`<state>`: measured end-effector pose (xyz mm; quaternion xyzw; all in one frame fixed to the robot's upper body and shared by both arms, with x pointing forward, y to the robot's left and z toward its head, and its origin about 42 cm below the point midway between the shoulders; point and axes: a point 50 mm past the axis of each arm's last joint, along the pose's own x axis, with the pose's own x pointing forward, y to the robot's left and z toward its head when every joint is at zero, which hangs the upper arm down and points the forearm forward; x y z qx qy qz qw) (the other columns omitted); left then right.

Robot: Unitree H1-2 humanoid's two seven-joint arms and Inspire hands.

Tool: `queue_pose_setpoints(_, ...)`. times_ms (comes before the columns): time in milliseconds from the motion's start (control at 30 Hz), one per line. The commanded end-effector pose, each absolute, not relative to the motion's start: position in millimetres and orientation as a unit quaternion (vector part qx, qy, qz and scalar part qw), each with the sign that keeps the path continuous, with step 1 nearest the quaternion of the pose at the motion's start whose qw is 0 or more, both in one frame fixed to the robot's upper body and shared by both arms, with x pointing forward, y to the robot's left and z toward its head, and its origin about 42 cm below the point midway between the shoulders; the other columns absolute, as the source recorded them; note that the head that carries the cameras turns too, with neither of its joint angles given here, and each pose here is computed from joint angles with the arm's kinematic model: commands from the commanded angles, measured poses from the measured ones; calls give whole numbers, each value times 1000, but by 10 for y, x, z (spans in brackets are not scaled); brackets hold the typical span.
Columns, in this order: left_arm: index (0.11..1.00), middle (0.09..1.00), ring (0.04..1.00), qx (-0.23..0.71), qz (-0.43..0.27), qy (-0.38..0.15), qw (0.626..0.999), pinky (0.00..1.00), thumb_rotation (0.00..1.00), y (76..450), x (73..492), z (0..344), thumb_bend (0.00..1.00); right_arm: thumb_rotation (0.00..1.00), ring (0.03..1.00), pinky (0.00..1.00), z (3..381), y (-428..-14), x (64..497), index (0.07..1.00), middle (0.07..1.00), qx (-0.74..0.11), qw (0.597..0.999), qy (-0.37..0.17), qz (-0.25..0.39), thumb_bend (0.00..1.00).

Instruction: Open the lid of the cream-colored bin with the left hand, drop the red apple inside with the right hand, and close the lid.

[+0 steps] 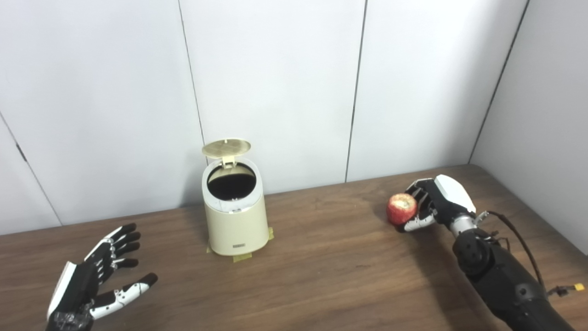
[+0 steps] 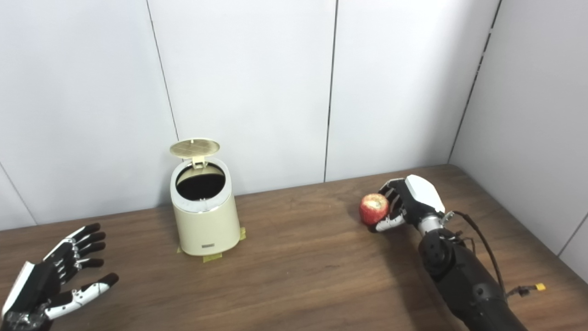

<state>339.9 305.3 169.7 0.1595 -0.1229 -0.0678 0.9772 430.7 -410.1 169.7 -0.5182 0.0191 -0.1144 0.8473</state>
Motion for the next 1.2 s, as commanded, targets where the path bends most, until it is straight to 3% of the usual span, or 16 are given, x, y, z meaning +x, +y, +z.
queue_pose_setpoints(0, 881, 836, 811, 171, -69, -171, 968, 697, 30, 3045, 3485, 1895, 627, 0, 419, 393, 1889, -4098, 4387, 525, 448, -517, 846, -19, -129, 524)
queue_pose_setpoints(300, 877, 835, 810, 166, -74, -177, 967, 696, 31, 3047, 3489, 1891, 626, 0, 398, 365, 1873, -4039, 4369, 529, 439, -496, 856, -28, -142, 523)
queue_pose_setpoints(500, 877, 842, 813, 165, -75, -178, 967, 722, 0, 3064, 3500, 1858, 615, 0, 398, 353, 2127, -3907, 4393, 509, 422, -339, 919, -64, -190, 526)
queue_pose_setpoints(633, 875, 840, 816, 165, -76, -178, 967, 750, 0, 3069, 3517, 1832, 625, 0, 434, 410, 2404, -3760, 4394, 520, 437, -260, 943, -102, -183, 522)
queue_pose_setpoints(933, 877, 849, 827, 164, -79, -170, 968, 753, 7, 3033, 3526, 1789, 638, 0, 415, 386, 2805, -3392, 4421, 513, 443, -237, 951, -132, -149, 524)
queue_pose_setpoints(1067, 877, 850, 830, 170, -78, -168, 968, 759, 52, 3004, 3516, 1767, 649, 0, 361, 322, 2927, -3218, 4457, 522, 427, -249, 949, -146, -125, 522)
queue_pose_setpoints(1167, 876, 847, 828, 172, -77, -166, 968, 770, 91, 2980, 3515, 1751, 663, 0, 384, 355, 3014, -3085, 4482, 526, 428, -250, 949, -159, -103, 522)
